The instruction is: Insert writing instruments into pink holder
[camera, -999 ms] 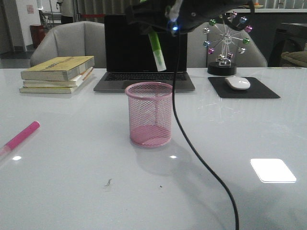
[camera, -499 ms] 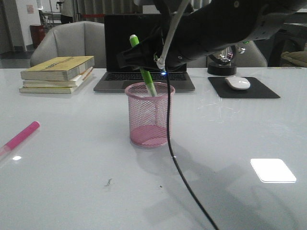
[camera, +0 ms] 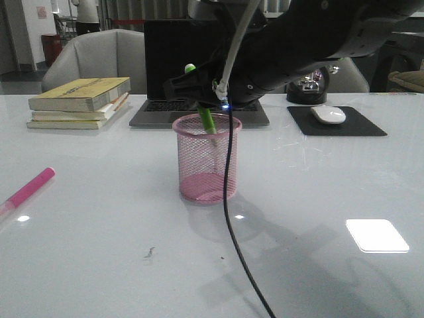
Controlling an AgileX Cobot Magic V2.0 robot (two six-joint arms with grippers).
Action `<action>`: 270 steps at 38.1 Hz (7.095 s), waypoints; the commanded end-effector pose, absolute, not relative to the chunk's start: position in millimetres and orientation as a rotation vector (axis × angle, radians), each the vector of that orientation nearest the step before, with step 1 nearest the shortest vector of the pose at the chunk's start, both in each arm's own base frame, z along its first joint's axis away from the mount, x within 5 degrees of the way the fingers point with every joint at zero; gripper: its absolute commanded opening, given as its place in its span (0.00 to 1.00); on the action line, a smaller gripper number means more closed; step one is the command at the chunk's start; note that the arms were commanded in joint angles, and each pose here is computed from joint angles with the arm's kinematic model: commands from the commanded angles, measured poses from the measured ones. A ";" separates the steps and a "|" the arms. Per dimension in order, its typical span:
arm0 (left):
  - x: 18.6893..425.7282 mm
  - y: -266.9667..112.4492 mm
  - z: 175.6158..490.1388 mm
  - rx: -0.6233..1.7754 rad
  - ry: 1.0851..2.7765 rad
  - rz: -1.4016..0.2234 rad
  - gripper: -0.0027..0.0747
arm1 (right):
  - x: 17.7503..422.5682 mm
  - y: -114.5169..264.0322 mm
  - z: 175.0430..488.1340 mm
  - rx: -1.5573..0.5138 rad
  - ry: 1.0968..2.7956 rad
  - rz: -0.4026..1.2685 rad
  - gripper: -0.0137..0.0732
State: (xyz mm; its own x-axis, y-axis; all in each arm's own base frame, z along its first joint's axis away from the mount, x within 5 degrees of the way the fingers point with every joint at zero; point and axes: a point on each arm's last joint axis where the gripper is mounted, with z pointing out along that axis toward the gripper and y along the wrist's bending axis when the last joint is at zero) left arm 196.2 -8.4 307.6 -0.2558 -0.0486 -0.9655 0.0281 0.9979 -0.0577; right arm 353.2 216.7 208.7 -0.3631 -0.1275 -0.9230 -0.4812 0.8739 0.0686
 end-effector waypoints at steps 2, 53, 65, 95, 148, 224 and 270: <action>198.3 -8.6 327.3 -0.033 1.711 -0.082 0.54 | 352.1 214.9 253.8 -0.398 1.755 0.433 0.65; 196.9 -10.0 320.4 -0.025 1.793 -0.095 0.54 | 172.1 -4.3 332.9 -0.034 2.159 -0.045 0.65; 221.1 -25.6 365.7 0.053 1.852 -0.158 0.54 | 171.5 -4.3 323.5 -0.034 2.190 -0.043 0.65; 399.4 -58.1 286.8 0.186 2.616 -0.232 0.54 | 166.8 -4.2 317.6 -0.036 2.274 -0.040 0.65; 424.9 -60.7 188.2 0.188 2.873 -0.225 0.54 | 166.8 -4.2 317.5 -0.036 2.274 -0.040 0.61; 340.1 -244.1 340.0 0.304 1.497 -0.531 0.16 | 163.7 -4.1 314.0 -0.037 2.325 -0.038 0.61; 291.4 -238.5 299.1 0.254 1.411 -0.599 0.80 | 161.0 -4.0 311.3 -0.038 2.368 -0.036 0.61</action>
